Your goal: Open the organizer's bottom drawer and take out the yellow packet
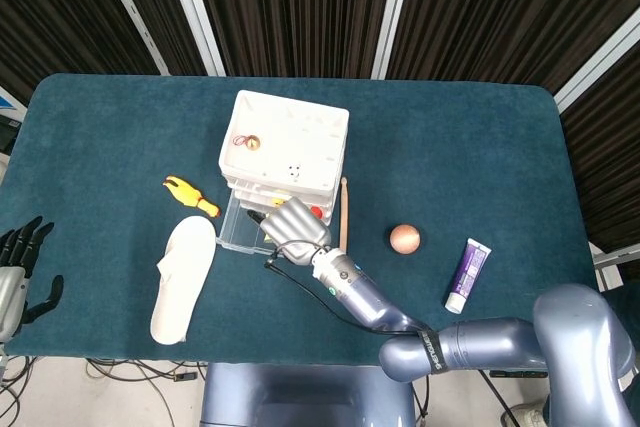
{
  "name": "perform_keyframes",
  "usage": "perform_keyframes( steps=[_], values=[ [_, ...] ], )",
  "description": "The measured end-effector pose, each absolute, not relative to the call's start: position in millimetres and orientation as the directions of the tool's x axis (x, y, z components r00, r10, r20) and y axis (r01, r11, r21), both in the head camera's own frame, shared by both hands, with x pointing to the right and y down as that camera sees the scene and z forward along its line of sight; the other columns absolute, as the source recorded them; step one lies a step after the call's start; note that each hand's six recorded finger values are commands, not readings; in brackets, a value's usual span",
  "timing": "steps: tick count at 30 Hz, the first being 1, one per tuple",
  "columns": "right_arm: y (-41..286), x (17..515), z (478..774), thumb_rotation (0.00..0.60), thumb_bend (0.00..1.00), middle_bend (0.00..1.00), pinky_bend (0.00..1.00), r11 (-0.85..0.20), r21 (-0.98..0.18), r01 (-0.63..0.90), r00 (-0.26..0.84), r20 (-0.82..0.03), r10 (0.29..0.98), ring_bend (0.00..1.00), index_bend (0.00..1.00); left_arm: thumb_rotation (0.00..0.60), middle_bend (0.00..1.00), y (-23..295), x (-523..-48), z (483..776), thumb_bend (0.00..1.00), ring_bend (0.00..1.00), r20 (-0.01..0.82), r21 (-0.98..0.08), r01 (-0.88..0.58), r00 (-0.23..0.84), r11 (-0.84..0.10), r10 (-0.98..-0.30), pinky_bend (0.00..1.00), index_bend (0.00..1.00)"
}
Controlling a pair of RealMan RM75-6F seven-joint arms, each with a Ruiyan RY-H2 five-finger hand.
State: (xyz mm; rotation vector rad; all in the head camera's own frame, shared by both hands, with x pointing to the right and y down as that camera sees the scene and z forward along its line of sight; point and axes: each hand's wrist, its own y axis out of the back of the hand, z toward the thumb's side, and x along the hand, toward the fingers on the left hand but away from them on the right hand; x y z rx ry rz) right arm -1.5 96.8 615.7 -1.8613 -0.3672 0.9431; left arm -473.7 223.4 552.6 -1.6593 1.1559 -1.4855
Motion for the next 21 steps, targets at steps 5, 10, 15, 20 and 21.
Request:
perform_keyframes(
  steps=[5, 10, 15, 20, 21],
  values=[
    [93, -8, 620, 0.600, 0.24, 0.97, 1.00, -0.463, -0.868, -0.179, 0.662, -0.454, 0.596, 1.00, 0.24, 0.600, 0.00, 224, -474, 554, 0.47, 0.00, 0.443, -0.880, -0.199, -0.018, -0.431, -0.896, 0.00, 0.03],
    [92, -10, 630, 0.600, 0.24, 0.98, 1.00, -0.415, -0.873, -0.255, 0.670, -0.469, 0.576, 1.00, 0.25, 0.600, 0.00, 224, -475, 554, 0.47, 0.00, 0.446, -0.880, -0.197, -0.025, -0.433, -0.895, 0.00, 0.03],
    [90, -14, 639, 0.600, 0.24, 0.98, 1.00, -0.335, -0.884, -0.326, 0.680, -0.466, 0.566, 1.00, 0.25, 0.600, 0.00, 224, -475, 555, 0.47, 0.00, 0.452, -0.877, -0.194, -0.031, -0.439, -0.891, 0.00, 0.03],
    [87, -19, 646, 0.600, 0.24, 0.98, 1.00, -0.285, -0.878, -0.386, 0.689, -0.479, 0.543, 1.00, 0.27, 0.600, 0.00, 224, -477, 556, 0.47, 0.00, 0.457, -0.876, -0.196, -0.040, -0.441, -0.889, 0.00, 0.03],
    [86, -19, 647, 0.600, 0.24, 0.98, 1.00, -0.279, -0.876, -0.394, 0.691, -0.483, 0.538, 1.00, 0.27, 0.600, 0.00, 224, -477, 556, 0.47, 0.00, 0.458, -0.875, -0.195, -0.041, -0.442, -0.888, 0.00, 0.03]
  ],
)
